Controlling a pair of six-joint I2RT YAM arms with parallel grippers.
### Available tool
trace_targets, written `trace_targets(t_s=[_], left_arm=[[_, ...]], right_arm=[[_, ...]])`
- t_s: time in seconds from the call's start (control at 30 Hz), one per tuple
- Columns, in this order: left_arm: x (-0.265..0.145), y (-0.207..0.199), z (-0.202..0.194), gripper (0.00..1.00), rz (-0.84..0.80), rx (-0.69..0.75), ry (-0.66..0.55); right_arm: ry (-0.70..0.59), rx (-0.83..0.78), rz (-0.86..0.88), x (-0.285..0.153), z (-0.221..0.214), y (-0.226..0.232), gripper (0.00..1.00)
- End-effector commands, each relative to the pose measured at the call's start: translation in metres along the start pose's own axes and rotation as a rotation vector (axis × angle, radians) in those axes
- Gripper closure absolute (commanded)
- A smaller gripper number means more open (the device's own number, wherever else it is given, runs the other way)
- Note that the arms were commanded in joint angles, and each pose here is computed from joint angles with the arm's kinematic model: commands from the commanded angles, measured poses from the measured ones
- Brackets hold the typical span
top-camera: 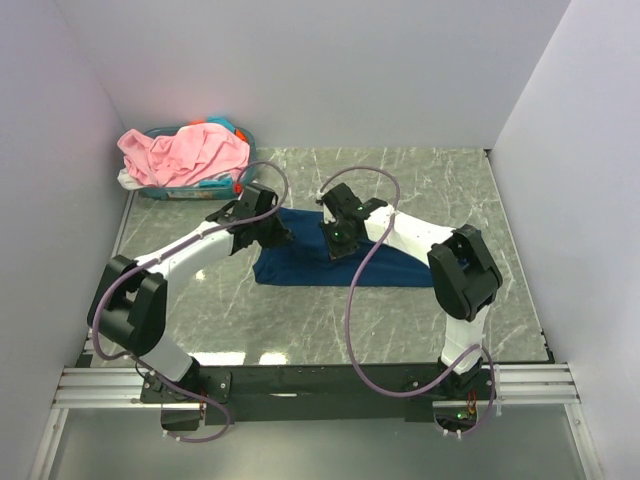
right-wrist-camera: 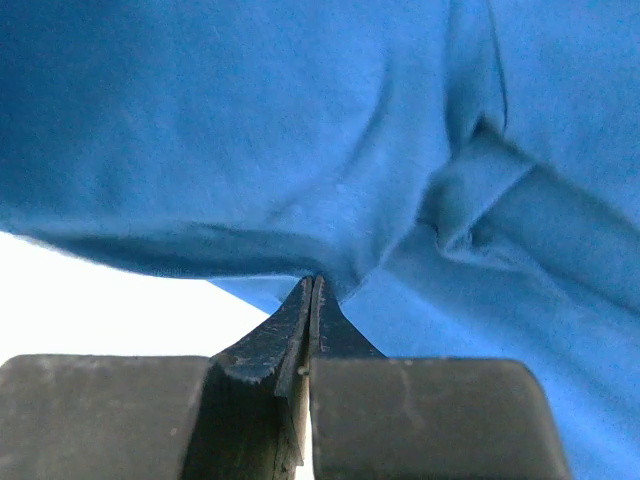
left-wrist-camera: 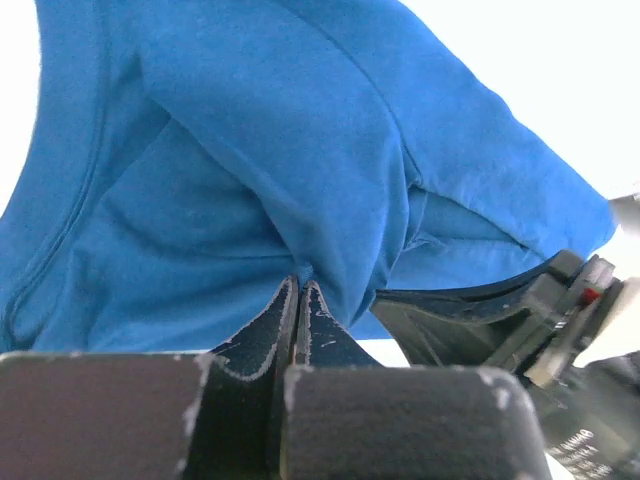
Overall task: Fold and stack the t-shirts
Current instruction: Fold the tshirt
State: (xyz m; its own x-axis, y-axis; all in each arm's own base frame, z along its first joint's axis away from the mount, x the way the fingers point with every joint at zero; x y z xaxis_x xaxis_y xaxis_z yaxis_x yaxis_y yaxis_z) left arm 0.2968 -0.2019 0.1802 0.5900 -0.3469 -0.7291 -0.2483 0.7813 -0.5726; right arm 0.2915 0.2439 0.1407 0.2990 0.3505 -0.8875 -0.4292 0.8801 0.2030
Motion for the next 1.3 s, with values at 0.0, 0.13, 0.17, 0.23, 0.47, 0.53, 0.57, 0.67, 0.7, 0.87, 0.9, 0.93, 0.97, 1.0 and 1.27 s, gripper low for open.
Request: trace_targets(t_s=[0.0,0.13,0.17,0.23,0.47,0.53,0.57,0.67,0.7,0.87,0.9,0.93,0.97,1.0,1.27], left_arm=[[-0.012,0.005,-0.006,1.0,0.084,-0.062,-0.032],[-0.008,0.005,-0.025,1.0,0.125,-0.09,0.019],[-0.009,0.004,-0.032,1.0,0.145,-0.097,0.036],[-0.008,0.005,-0.037,1.0,0.18,-0.109,0.037],[-0.007,0.006,-0.06,1.0,0.291,-0.153,0.086],[-0.005,0.008,-0.066,1.0,0.323,-0.15,0.102],[-0.005,0.007,-0.069,1.0,0.332,-0.151,0.107],[-0.001,0.011,-0.072,1.0,0.368,-0.148,0.118],[0.001,0.012,-0.073,1.0,0.38,-0.146,0.119],[0.002,0.015,-0.072,1.0,0.411,-0.133,0.106],[0.003,0.017,-0.072,1.0,0.422,-0.132,0.105],[0.002,0.017,-0.072,1.0,0.426,-0.129,0.104],[0.003,0.017,-0.072,1.0,0.429,-0.125,0.104],[0.003,0.017,-0.072,0.99,0.424,-0.123,0.11],[-0.011,-0.004,-0.062,0.39,0.34,-0.103,0.133]], right_arm=[[-0.021,-0.021,0.031,-0.013,-0.005,-0.001,1.0],[-0.014,-0.015,0.017,-0.015,-0.004,-0.003,1.0],[-0.015,-0.018,0.02,-0.016,-0.004,-0.002,1.0],[-0.014,-0.021,0.018,-0.018,-0.005,-0.003,1.0],[-0.009,-0.021,-0.01,-0.022,-0.004,-0.006,1.0],[-0.004,-0.016,-0.014,-0.022,-0.004,-0.008,1.0],[-0.008,-0.013,-0.02,-0.022,-0.003,-0.009,1.0],[-0.008,-0.011,-0.019,-0.022,-0.003,-0.01,1.0],[-0.007,-0.009,-0.02,-0.022,-0.004,-0.01,1.0],[-0.003,-0.005,-0.028,-0.02,-0.004,-0.012,1.0],[-0.002,-0.004,-0.029,-0.02,-0.005,-0.012,1.0],[0.001,-0.007,-0.029,-0.02,-0.005,-0.013,1.0],[0.002,-0.002,-0.032,-0.019,-0.005,-0.013,1.0],[0.004,-0.006,-0.032,-0.019,-0.005,-0.013,1.0],[-0.011,-0.009,-0.055,-0.028,-0.004,-0.014,0.76]])
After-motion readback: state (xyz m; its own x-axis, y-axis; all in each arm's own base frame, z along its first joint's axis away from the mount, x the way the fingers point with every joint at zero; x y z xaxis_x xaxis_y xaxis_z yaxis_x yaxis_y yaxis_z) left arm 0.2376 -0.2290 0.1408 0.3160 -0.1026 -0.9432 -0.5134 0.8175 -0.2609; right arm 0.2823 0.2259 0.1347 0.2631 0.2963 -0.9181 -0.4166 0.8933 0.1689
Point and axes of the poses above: each gripper's point midway between its finger pads, its own x axis out along the fingers, its own y axis along the line the jaws close on, z = x × y, the point moved 9 cm from there along -x, back along the fingers
